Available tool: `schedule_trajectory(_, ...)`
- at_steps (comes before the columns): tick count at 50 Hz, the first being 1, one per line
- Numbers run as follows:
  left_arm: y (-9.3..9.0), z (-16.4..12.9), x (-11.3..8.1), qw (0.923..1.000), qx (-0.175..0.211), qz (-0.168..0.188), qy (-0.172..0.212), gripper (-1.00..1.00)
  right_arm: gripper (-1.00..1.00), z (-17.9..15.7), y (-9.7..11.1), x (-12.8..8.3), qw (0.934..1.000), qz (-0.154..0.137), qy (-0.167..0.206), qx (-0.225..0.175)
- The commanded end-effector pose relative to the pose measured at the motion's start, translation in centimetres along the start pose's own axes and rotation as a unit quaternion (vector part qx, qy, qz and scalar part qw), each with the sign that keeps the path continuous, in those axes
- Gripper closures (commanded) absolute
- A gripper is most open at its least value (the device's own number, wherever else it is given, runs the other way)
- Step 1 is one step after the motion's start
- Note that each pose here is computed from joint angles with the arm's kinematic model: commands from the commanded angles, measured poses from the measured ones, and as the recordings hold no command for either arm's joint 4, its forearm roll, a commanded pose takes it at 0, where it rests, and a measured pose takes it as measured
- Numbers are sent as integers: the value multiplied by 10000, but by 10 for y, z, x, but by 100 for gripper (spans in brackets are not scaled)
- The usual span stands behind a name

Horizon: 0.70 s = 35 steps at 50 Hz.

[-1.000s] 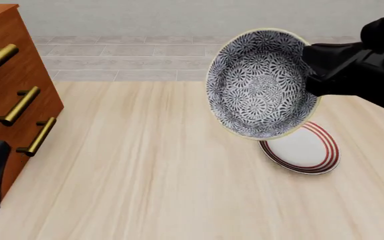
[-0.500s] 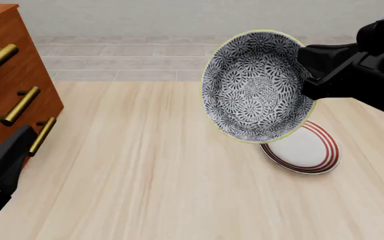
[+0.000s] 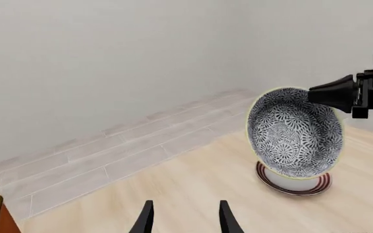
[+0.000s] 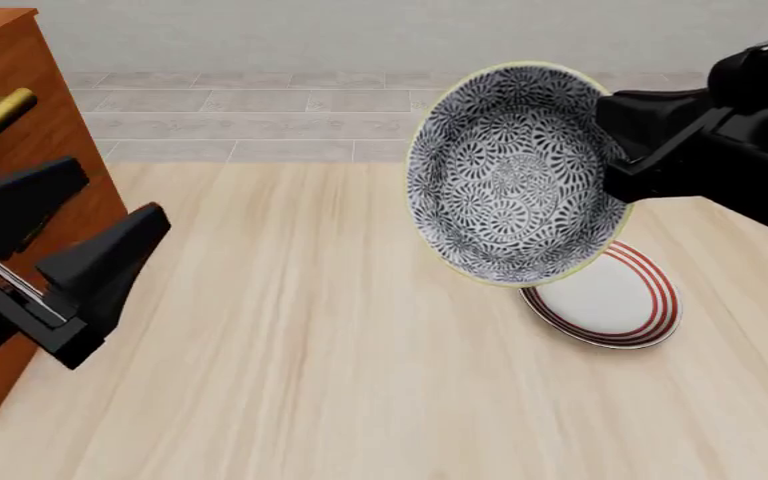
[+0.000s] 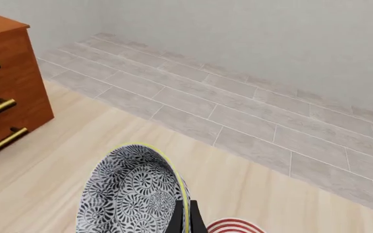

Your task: Put the bowl on top of the cabinet.

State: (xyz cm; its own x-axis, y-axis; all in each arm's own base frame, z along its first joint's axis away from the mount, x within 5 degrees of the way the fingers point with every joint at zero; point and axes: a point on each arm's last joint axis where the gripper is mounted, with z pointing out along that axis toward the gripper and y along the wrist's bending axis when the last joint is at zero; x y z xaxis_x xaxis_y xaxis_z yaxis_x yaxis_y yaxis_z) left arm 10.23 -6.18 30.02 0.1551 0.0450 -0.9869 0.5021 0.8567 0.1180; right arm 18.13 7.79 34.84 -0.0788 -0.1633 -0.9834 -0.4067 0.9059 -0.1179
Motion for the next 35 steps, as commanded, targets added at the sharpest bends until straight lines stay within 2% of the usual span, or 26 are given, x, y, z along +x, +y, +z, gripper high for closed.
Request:
schedule_trajectory(1,-11,19,-8,9991,423,-67,-27,-100,100,3,0,-1,9999,123,-28,11)
schedule_trajectory(15,-18,40,-24,9976,653,-188,-116,-100,100,2,6,2,9998,112,17,-150)
schedule_trajectory(26,-22,56,-31,9972,724,-154,-141,-100,100,1,9,2,9997,99,27,-234)
schedule_trajectory(35,-31,79,-29,9948,872,-533,39,-100,100,-1,13,3,9994,83,31,-321)
